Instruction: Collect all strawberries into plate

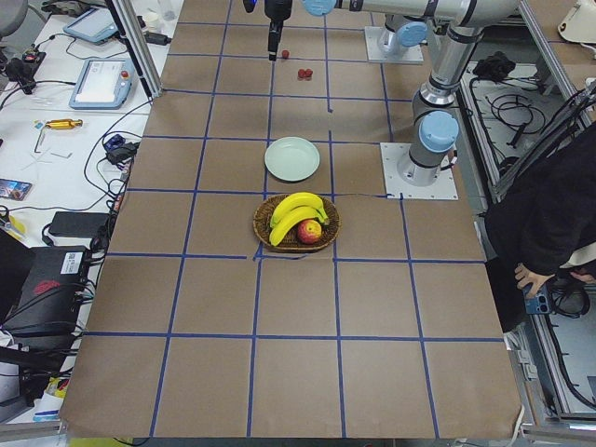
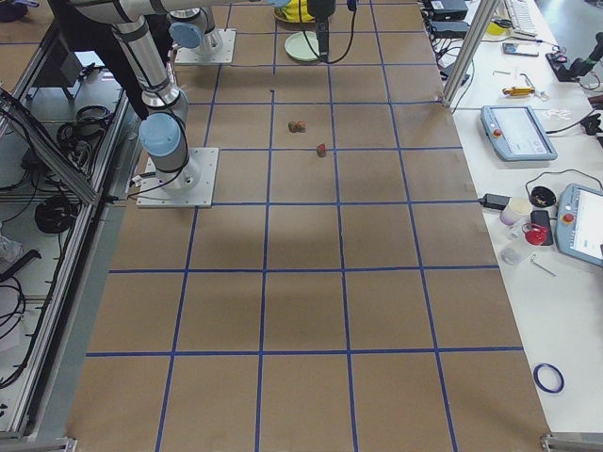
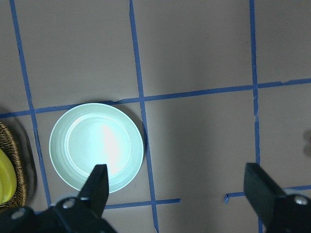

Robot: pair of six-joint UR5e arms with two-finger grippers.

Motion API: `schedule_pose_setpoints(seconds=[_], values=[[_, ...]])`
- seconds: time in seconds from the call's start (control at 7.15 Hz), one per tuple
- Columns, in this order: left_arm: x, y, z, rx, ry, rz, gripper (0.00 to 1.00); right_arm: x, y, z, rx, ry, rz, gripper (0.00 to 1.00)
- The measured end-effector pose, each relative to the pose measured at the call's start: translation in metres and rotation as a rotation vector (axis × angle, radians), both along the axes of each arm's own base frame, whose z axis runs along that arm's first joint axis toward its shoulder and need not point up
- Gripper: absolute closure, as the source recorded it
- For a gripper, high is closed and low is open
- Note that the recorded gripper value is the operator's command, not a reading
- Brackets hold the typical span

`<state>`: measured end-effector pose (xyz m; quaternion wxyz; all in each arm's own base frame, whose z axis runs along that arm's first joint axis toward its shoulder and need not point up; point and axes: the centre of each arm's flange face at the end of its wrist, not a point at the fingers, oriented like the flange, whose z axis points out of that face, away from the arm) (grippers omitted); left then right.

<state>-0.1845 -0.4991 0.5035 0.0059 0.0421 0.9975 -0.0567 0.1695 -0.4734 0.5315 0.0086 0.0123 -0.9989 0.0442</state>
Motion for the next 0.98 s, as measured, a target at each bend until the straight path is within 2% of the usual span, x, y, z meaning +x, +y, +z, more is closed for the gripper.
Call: schedule_pose_setpoints(seconds=[0.42,0.98], values=[[0.000,0.000,-0.001,0.003,-0.001,-0.002,0.00,-0.001,-0.004,-0.013,0.027,0.013,0.000,0.00],[0.000,0.000,-0.002,0.007,-0.001,0.000,0.00,-0.006,-0.037,-0.108,0.166,0.037,0.001,0.00]])
